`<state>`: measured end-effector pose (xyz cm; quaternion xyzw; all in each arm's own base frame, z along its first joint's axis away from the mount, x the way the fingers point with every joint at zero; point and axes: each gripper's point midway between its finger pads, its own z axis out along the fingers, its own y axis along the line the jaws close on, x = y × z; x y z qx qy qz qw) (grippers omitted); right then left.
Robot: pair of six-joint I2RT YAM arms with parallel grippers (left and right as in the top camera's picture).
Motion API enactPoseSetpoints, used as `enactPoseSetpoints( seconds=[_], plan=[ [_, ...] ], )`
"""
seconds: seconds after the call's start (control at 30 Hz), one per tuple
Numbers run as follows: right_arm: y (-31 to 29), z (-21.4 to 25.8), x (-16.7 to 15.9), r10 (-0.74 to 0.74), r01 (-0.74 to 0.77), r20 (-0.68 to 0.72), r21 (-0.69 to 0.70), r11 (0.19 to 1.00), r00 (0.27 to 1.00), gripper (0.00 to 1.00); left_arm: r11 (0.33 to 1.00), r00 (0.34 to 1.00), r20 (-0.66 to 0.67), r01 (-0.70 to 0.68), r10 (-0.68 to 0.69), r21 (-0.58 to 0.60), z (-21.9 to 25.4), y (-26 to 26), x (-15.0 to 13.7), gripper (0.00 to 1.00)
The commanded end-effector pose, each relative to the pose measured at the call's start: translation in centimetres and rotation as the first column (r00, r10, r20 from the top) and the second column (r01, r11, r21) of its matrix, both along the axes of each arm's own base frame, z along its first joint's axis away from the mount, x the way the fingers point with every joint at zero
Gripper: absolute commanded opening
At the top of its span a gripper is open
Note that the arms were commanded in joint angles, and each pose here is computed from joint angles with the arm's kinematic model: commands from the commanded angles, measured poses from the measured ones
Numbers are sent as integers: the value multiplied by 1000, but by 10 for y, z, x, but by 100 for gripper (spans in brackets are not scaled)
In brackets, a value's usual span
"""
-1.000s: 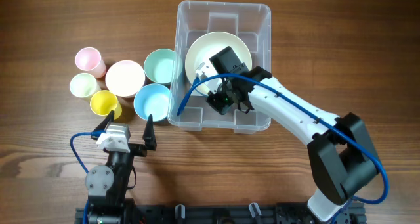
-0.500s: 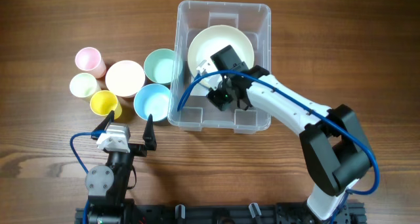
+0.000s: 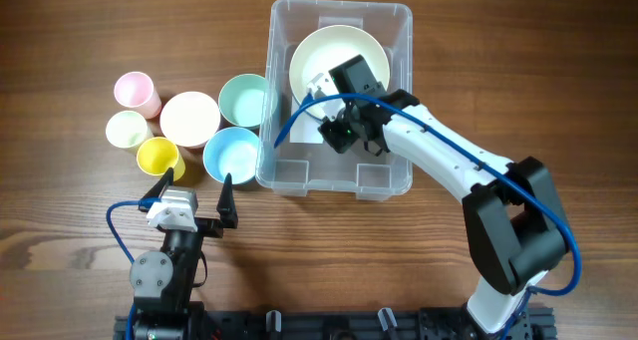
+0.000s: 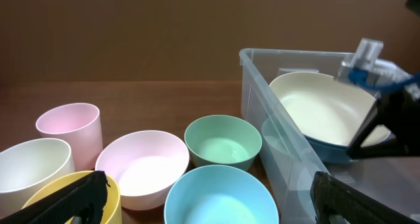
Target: Pack container
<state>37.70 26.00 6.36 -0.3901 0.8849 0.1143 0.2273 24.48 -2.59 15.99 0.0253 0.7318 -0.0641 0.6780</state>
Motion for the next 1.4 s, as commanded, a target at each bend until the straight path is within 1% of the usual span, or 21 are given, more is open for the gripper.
enactPoseSetpoints(
  seconds=[0.0, 0.03, 0.1, 0.27, 0.4, 0.6, 0.67, 0.9, 0.93, 1.03, 1.17, 1.2, 1.37],
  plan=[
    [15, 67, 16, -30, 18, 96, 128, 992, 995, 4, 1000, 1000, -7, 4, -4, 9, -4, -1, 0, 100],
    [13, 84, 23, -66, 46, 138, 145, 988, 988, 4, 1000, 1000, -7, 4, -4, 9, -4, -1, 0, 100],
    [5, 102, 36, -151, 120, 197, 160, 980, 969, 4, 1000, 1000, -7, 4, -4, 9, -4, -1, 0, 100],
    [-11, 117, 62, -311, 269, 291, 175, 947, 905, 4, 1000, 1000, -7, 4, -4, 9, -4, -1, 0, 100],
    [-32, 119, 86, -466, 428, 361, 184, 885, 808, 4, 1000, 1000, -7, 4, -4, 9, -4, -1, 0, 100],
    [-50, 123, 109, -588, 549, 436, 228, 804, 681, 4, 1000, 1000, -7, 4, -4, 9, -4, -1, 0, 100],
    [-54, 119, 115, -621, 581, 443, 241, 778, 647, 5, 1000, 1000, -7, 4, -4, 9, -4, -1, 0, 100],
    [-78, 88, 139, -701, 662, 419, 263, 702, 578, 4, 1000, 1000, -7, 4, -4, 8, -4, -1, 0, 100],
    [-86, 83, 143, -720, 684, 419, 265, 680, 553, 4, 1000, 1000, -7, 4, -4, 8, -4, -1, 0, 100],
    [-97, 72, 152, -734, 701, 420, 266, 662, 533, 4, 1000, 1000, -7, 4, -4, 9, -4, -1, 0, 100],
    [-111, 59, 160, -786, 739, 377, 300, 604, 489, 4, 1000, 1000, -7, 4, -4, 9, -4, -1, 0, 100],
    [-112, 55, 162, -792, 741, 365, 305, 598, 489, 4, 1000, 1000, -7, 4, -4, 8, -4, -1, 0, 100],
    [-104, 41, 168, -783, 717, 329, 321, 619, 528, 4, 1000, 1000, -7, 4, -4, 9, -4, -1, 0, 100]
  ],
)
